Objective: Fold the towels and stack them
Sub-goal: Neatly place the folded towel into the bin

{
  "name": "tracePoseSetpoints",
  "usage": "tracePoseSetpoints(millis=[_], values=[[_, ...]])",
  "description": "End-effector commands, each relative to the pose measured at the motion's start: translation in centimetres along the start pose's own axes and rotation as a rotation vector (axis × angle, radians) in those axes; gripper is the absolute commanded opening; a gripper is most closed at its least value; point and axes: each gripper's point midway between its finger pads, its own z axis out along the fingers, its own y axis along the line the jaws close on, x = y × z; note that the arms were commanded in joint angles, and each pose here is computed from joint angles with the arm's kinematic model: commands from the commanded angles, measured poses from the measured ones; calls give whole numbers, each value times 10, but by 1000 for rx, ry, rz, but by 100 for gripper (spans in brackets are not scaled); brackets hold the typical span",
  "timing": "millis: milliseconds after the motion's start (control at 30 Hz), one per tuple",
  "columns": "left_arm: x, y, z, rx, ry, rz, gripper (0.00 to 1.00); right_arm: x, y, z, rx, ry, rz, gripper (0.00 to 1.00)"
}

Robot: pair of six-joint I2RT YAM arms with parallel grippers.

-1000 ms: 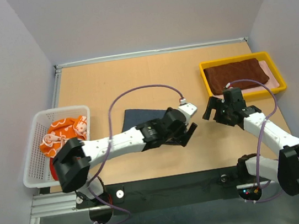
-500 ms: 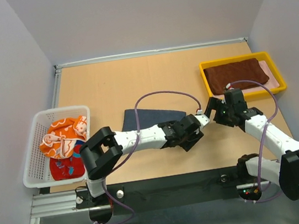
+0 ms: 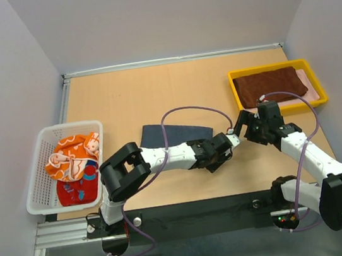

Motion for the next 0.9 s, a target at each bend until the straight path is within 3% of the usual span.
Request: tracePoseSetpoints(millis=[0, 100, 300, 733, 867], values=[[-8, 5, 3, -26, 1, 10, 44, 3, 10, -1, -63, 2, 12, 100], [-2, 6, 7, -33, 16, 9, 35, 3, 14, -3, -80, 7, 17, 100], [-6, 11, 2, -38, -13, -14, 0, 3, 20, -1, -108, 22, 44, 100], [-46, 11, -36, 28, -184, -93, 0, 22, 65, 24, -375, 161, 263, 100], [-52, 12, -40, 34, -204, -122, 0, 39, 69, 38, -365, 226, 303, 100]])
